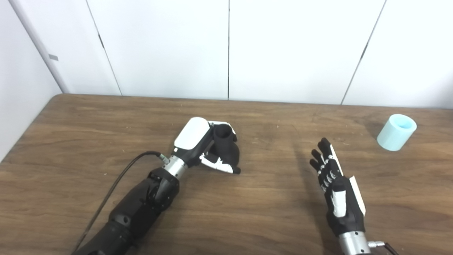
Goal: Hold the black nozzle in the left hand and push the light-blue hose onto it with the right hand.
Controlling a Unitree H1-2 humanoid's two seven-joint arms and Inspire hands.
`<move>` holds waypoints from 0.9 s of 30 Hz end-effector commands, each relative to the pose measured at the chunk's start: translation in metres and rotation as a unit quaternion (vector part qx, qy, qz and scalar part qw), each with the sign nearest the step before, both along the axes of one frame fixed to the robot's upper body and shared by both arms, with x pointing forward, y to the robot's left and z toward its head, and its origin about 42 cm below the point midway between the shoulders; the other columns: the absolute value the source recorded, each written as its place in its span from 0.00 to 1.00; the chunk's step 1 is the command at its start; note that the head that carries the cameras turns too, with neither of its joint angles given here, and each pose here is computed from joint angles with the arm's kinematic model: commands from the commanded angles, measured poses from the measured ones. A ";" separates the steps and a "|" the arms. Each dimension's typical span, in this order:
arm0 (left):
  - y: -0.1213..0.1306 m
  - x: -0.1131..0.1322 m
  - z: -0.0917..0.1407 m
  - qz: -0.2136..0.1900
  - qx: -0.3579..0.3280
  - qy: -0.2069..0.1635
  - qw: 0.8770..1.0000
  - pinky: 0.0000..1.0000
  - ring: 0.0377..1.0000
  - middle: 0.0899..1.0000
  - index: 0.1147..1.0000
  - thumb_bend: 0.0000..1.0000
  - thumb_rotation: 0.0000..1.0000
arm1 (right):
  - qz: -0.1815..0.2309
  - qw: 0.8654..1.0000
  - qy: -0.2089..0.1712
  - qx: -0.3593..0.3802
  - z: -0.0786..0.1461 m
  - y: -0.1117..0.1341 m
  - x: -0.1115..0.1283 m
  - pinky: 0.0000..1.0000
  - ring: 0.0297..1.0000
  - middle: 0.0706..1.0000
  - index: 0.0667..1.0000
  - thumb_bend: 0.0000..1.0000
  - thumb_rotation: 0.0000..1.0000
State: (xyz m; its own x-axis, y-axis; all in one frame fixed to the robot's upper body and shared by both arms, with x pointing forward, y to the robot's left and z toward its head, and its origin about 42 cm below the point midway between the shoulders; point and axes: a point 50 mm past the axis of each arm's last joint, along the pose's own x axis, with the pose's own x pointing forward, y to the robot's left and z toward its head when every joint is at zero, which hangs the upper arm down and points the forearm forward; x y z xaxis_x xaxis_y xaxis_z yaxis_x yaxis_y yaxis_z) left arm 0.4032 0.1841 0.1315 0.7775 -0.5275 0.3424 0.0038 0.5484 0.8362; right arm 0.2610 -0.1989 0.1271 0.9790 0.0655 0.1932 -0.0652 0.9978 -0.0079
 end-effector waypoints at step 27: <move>-0.047 -0.105 -0.087 -0.103 0.016 0.215 0.971 0.43 0.42 0.31 0.27 0.76 0.32 | -0.023 1.000 0.001 0.001 0.005 0.016 -0.005 0.90 0.94 0.97 1.00 0.70 1.00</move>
State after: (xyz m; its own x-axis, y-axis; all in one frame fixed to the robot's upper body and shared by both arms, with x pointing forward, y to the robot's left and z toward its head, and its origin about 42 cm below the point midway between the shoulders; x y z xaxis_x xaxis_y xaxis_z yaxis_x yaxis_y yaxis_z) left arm 0.3581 0.1328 0.1297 0.6703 -0.7036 0.2359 0.2446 0.5096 0.8249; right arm 0.2585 -0.1869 0.1255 0.9858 0.0244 0.1659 -0.0219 0.9996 -0.0172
